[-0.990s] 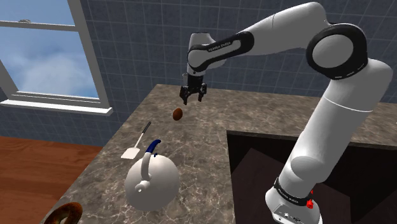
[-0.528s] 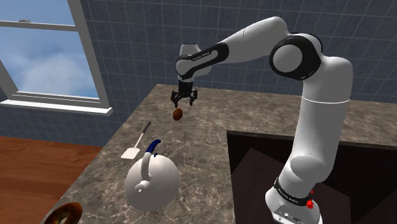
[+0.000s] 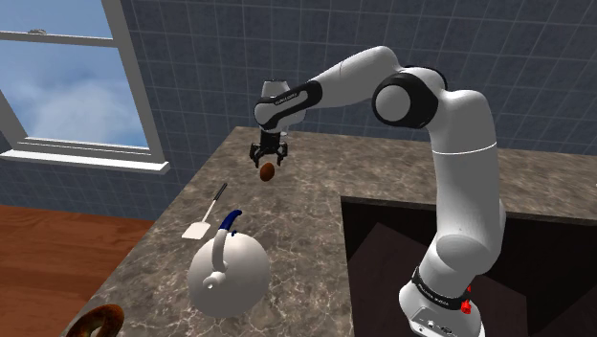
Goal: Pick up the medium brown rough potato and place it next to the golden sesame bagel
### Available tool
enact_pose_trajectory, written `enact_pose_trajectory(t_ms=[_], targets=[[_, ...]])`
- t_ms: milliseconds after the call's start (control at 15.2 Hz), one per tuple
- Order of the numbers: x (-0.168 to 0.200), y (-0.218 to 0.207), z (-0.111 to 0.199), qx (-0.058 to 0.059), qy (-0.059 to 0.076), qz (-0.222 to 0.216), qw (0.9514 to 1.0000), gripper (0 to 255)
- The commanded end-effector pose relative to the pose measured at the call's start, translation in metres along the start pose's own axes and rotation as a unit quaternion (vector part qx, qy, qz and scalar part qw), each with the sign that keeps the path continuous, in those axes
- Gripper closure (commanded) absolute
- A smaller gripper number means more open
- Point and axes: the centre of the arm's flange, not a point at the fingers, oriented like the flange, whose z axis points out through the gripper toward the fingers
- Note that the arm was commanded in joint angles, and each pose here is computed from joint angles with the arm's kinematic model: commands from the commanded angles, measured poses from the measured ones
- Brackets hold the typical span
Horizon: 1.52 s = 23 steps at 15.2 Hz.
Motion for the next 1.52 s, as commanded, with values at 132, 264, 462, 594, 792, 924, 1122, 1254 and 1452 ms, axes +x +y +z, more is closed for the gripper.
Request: enact_pose_trajectory(t_ms=[132,264,462,594,792,924,1122,1254,1452], targets=[[0.000,0.000,0.020,0.000,0.000,0.001,1.0000,0],[0.000,0.000,0.023,0.000,0.000,0.001,1.0000,0],[0.000,0.000,0.023,0.000,0.000,0.001,1.0000,0],[0.000,0.000,0.023,0.000,0.000,0.001,1.0000,0],[0.000,0.000,0.023,0.000,0.000,0.001,1.0000,255],[0.000,0.000,0.023,0.000,0.000,0.001,1.0000,255],[0.000,0.000,0.023,0.000,0.000,0.001,1.0000,255],[0.000,0.000,0.023,0.000,0.000,0.000,1.0000,255],[0.000,0.000,0.018,0.000,0.000,0.001,1.0000,255]])
